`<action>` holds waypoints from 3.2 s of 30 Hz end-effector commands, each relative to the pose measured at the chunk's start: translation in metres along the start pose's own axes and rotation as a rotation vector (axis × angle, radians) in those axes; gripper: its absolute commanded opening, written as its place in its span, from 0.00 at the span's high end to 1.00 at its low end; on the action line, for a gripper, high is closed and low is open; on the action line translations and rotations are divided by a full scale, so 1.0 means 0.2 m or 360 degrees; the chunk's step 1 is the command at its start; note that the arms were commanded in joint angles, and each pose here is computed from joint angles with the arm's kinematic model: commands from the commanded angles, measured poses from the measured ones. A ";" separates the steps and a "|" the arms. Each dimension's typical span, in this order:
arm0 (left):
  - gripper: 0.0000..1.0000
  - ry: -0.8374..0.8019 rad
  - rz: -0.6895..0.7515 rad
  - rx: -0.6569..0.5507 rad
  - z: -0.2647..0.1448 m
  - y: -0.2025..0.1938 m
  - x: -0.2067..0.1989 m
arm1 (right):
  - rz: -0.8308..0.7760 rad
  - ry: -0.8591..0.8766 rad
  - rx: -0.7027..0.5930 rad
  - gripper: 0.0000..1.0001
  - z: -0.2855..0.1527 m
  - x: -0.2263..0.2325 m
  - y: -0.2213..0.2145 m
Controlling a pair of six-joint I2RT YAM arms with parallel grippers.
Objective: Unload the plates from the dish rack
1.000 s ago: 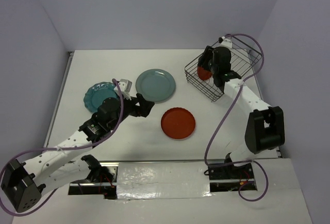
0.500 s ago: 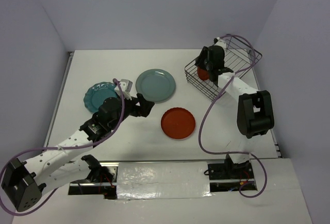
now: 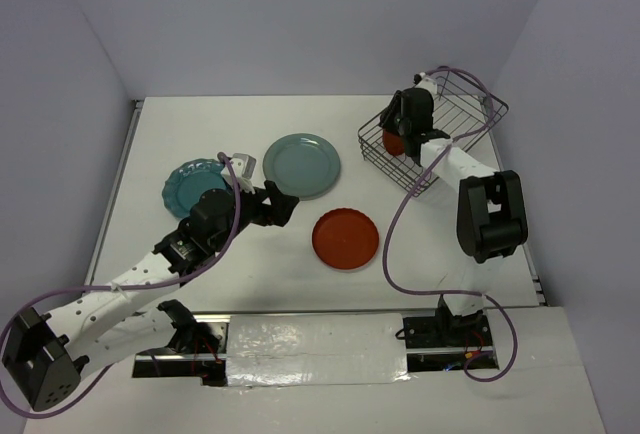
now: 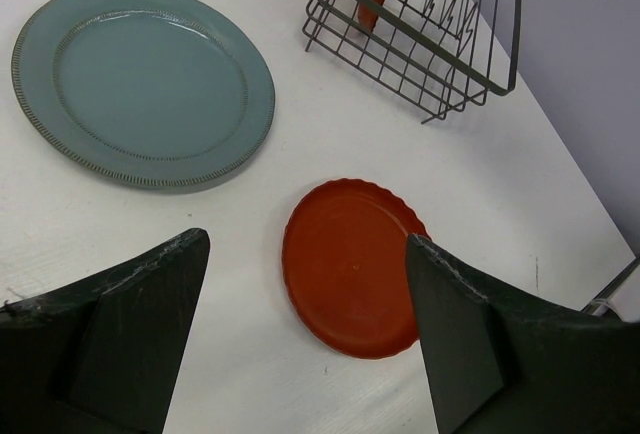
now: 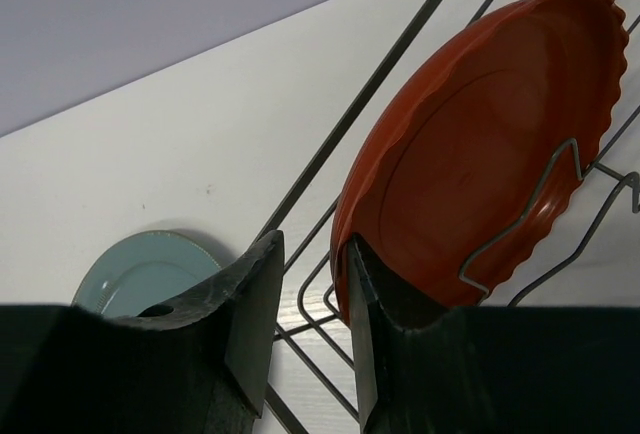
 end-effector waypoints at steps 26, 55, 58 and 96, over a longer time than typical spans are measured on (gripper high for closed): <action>0.09 0.0011 0.0002 -0.0166 -0.04 0.12 -0.02 | -0.0096 0.0222 -0.0357 1.00 -0.37 0.28 0.54; 0.10 0.0420 -0.0236 -0.0519 -0.30 0.18 0.11 | -0.1153 0.0191 0.0496 1.00 -1.24 0.57 -0.50; 0.10 0.0455 -0.0255 -0.0524 -0.31 0.18 0.12 | -0.1204 0.0232 0.0614 1.00 -1.24 0.51 -0.65; 0.09 0.0492 -0.0239 -0.0509 -0.29 0.16 0.12 | -0.1621 0.0181 0.1118 0.84 -1.17 0.39 -1.24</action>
Point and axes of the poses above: each gripper's point midway between its finger pads, its own z axis out along the fingers, its own x axis along the line the jaws close on, y = z × x, the point moved 10 cm from there along -z, back along the fingers, and after that the axes turned 7 degrees about z, right-handed, at the moved point
